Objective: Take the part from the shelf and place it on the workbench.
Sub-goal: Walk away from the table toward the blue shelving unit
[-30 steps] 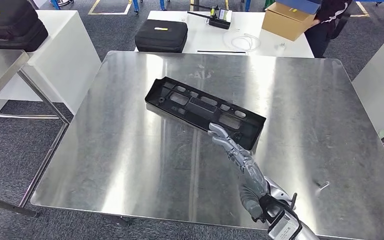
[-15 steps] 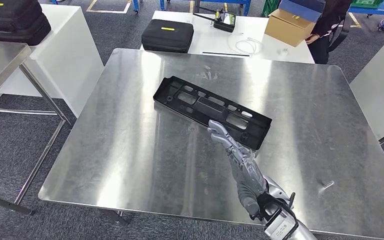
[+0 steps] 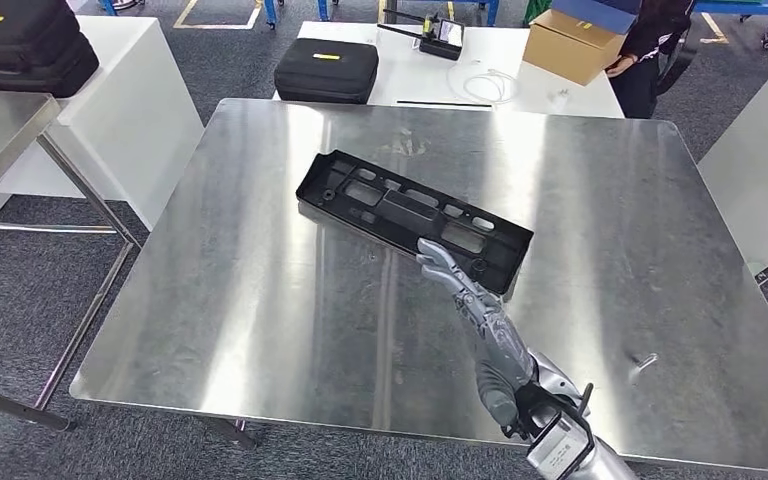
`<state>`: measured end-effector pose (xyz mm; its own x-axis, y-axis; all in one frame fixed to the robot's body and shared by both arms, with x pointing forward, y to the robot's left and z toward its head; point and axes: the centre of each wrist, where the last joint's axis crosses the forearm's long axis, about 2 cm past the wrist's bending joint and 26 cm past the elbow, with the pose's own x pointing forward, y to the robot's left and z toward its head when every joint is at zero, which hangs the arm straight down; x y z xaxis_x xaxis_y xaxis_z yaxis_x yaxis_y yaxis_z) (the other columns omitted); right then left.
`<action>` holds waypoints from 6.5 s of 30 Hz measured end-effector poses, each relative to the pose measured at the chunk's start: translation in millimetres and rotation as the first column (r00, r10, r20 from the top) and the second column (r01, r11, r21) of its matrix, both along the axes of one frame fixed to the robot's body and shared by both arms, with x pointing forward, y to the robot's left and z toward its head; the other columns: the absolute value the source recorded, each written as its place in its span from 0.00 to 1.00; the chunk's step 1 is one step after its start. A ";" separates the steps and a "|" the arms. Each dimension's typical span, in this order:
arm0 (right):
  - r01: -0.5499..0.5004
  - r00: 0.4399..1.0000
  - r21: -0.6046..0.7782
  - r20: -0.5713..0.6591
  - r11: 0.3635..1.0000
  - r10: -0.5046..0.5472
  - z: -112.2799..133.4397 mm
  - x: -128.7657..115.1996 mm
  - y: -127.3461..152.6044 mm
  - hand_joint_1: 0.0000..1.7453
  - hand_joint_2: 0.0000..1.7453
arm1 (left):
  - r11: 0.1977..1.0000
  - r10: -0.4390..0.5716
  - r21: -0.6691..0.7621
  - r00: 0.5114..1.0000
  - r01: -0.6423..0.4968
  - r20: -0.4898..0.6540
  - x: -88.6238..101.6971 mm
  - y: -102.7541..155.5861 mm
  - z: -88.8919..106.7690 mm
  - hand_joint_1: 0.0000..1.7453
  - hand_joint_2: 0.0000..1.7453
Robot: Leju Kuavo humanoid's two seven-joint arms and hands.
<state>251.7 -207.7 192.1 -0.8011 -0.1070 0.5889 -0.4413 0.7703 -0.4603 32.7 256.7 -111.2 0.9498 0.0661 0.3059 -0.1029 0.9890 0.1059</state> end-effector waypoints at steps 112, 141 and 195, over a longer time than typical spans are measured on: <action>0.340 -0.218 -0.698 -0.711 0.631 -0.669 -253.4 -48.0 -82.3 0.00 0.00 | 0.983 0.120 0.155 0.984 -0.099 -0.131 11.4 5.9 1.8 0.00 0.00; -0.394 -0.395 -0.768 -0.354 0.505 -0.848 -298.9 -175.4 -81.4 0.00 0.00 | 0.984 0.137 0.126 0.987 -0.126 -0.080 11.5 -1.8 2.2 0.00 0.00; -0.402 -0.249 -0.795 -0.382 0.454 -0.890 -291.8 -146.6 -50.2 0.00 0.00 | 0.957 0.283 0.041 0.956 -0.286 0.072 17.9 -8.6 3.0 0.00 0.00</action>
<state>105.1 -258.0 -99.7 0.7610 0.6386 0.1141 -0.6059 0.7626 -0.2268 50.6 248.2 -108.2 0.8720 0.3136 0.3758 -0.3875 0.9114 0.1384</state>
